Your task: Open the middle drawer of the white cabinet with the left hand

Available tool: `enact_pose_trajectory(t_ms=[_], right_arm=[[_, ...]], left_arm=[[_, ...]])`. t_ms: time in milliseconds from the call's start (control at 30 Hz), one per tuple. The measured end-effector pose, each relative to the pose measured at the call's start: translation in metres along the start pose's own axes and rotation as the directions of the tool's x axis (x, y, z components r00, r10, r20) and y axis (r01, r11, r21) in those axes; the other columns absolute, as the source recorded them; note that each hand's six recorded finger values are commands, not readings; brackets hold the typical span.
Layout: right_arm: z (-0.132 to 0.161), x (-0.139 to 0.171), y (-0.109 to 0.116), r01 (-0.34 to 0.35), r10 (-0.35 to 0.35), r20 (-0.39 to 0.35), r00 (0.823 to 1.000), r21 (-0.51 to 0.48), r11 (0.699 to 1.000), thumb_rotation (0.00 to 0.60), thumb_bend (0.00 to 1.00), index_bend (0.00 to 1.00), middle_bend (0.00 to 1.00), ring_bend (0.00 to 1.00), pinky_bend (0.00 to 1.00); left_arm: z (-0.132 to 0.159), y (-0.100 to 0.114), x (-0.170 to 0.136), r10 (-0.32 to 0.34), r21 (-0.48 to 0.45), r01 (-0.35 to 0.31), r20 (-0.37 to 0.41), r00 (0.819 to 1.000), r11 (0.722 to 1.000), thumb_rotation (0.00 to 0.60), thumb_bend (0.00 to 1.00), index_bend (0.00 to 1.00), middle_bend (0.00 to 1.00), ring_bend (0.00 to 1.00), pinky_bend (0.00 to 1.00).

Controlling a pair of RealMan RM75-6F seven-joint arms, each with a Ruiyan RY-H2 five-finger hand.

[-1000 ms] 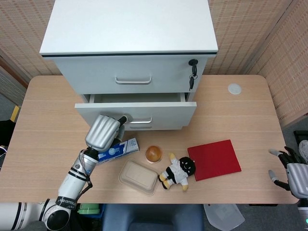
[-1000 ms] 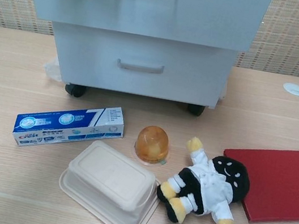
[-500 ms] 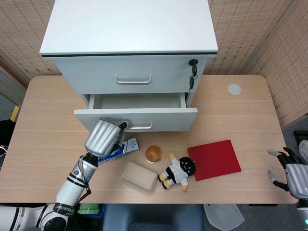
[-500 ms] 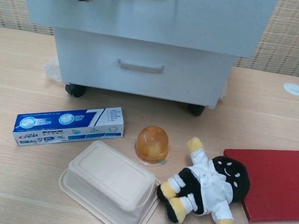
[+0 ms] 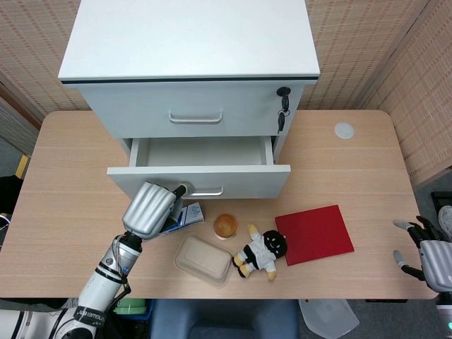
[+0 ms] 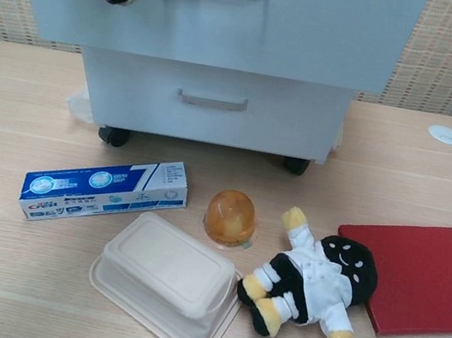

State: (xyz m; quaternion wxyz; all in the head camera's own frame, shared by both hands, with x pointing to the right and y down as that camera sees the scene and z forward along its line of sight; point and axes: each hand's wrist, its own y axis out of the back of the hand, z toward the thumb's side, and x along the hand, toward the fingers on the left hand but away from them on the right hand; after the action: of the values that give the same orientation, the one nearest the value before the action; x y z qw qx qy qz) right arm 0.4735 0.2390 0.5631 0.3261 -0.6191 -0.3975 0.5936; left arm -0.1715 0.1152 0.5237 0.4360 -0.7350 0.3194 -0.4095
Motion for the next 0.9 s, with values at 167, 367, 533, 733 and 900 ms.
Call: enact_pose_trajectory(t_ms=[167,367,533,733,900], right_arm=[[0.000,-0.001,0.000,0.000,0.000,-0.001,1.000,0.000,1.000,0.600,0.32,0.23,0.29,0.25,0.25],[0.000,-0.001,0.000,-0.001,0.001,-0.001,1.000,0.001,1.000,0.600,0.32,0.23,0.29,0.25,0.25],[0.000,-0.001,0.000,0.001,-0.001,-0.002,1.000,0.000,1.000,0.600,0.32,0.23,0.29,0.25,0.25],[0.000,0.000,0.000,0.002,-0.002,-0.002,1.000,0.000,1.000,0.600,0.32,0.23,0.29,0.25,0.25],[0.000,0.000,-0.001,0.001,-0.001,-0.002,1.000,0.000,1.000,0.600,0.32,0.23,0.29,0.26,0.25]], left_arm=[[0.000,0.000,-0.003,-0.003,0.002,0.003,0.000,1.000,1.000,0.600,0.70,0.37,1.00,0.99,1.00],[0.000,0.001,-0.008,-0.004,0.002,0.004,-0.001,1.000,1.000,0.600,0.70,0.37,1.00,0.99,1.00],[0.001,0.002,-0.011,0.001,0.001,-0.001,-0.001,1.000,1.000,0.600,0.70,0.37,1.00,0.99,1.00],[0.002,0.001,-0.015,-0.012,0.007,0.012,-0.002,1.000,1.000,0.600,0.70,0.37,1.00,0.99,1.00],[0.002,0.001,-0.019,-0.015,0.009,0.015,-0.001,1.000,1.000,0.600,0.70,0.37,1.00,0.99,1.00]])
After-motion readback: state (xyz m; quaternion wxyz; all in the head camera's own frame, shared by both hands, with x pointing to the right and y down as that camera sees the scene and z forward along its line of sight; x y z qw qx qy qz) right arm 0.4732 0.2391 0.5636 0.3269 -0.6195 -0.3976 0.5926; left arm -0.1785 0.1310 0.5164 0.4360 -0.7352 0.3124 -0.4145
